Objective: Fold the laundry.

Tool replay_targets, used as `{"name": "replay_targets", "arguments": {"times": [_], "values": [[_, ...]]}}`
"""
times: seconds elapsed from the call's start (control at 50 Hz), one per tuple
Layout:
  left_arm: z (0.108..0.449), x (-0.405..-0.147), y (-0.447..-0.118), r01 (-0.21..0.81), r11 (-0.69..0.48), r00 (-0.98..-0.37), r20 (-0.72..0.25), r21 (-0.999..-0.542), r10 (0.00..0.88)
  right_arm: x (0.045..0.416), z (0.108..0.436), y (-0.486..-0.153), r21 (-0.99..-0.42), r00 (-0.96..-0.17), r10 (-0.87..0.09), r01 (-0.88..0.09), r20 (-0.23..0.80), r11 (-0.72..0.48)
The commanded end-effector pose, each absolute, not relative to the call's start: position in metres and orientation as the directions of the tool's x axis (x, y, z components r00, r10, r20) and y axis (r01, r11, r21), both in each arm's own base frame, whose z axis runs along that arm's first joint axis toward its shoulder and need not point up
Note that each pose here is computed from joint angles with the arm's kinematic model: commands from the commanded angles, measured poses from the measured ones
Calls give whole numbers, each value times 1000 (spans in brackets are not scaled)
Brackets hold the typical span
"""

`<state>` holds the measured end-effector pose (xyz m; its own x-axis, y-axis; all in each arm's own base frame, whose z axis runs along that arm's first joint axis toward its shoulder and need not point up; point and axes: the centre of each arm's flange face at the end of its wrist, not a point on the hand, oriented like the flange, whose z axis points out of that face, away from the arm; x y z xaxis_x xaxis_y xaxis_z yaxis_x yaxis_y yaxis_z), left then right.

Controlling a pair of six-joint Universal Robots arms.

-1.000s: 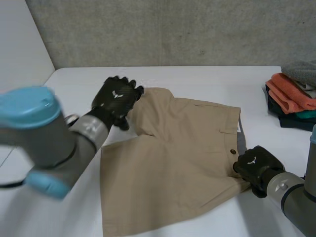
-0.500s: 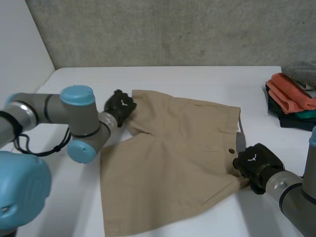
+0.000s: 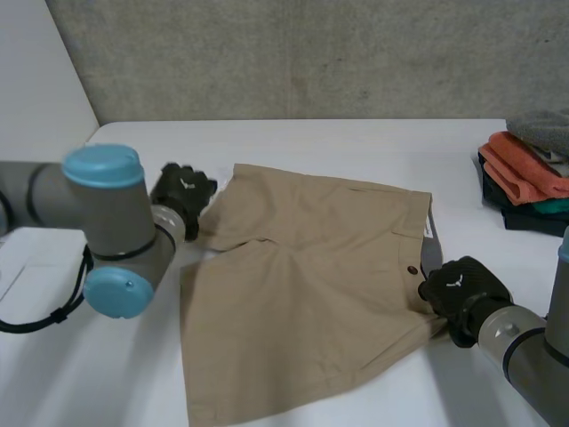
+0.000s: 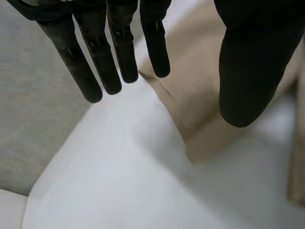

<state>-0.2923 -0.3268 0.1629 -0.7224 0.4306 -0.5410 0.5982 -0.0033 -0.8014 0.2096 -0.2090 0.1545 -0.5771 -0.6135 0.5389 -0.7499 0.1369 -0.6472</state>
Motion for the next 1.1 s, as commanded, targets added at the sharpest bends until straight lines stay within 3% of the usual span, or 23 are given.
{"name": "replay_targets", "arguments": {"times": [0.02, 0.12, 0.26, 0.44, 0.54, 0.64, 0.74, 1.1], "values": [[213, -276, -289, 411, 75, -837, -343, -909, 427, 210, 161, -213, -683, -618, -591, -715, 518, 149], [214, -265, -245, 372, 185, -833, -240, -909, 498, 214, 173, -223, -757, -702, -550, -628, 452, 181], [193, -253, -168, 394, 330, -778, -121, -858, 616, 201, 185, -251, -856, -851, -429, -440, 301, 272], [169, -254, -112, 466, 370, -703, -84, -804, 706, 201, 169, -256, -854, -860, -456, -402, 228, 330], [155, -263, -109, 483, 359, -678, -82, -798, 730, 203, 167, -253, -853, -856, -469, -401, 219, 333], [149, -277, -105, 473, 286, -641, -103, -833, 761, 205, 165, -250, -851, -851, -478, -405, 218, 334], [142, -284, -106, 465, 233, -659, -158, -854, 736, 204, 165, -249, -853, -851, -475, -406, 222, 329], [135, -283, -83, 513, 214, -633, -198, -831, 749, 203, 163, -248, -855, -848, -482, -407, 222, 321]]}}
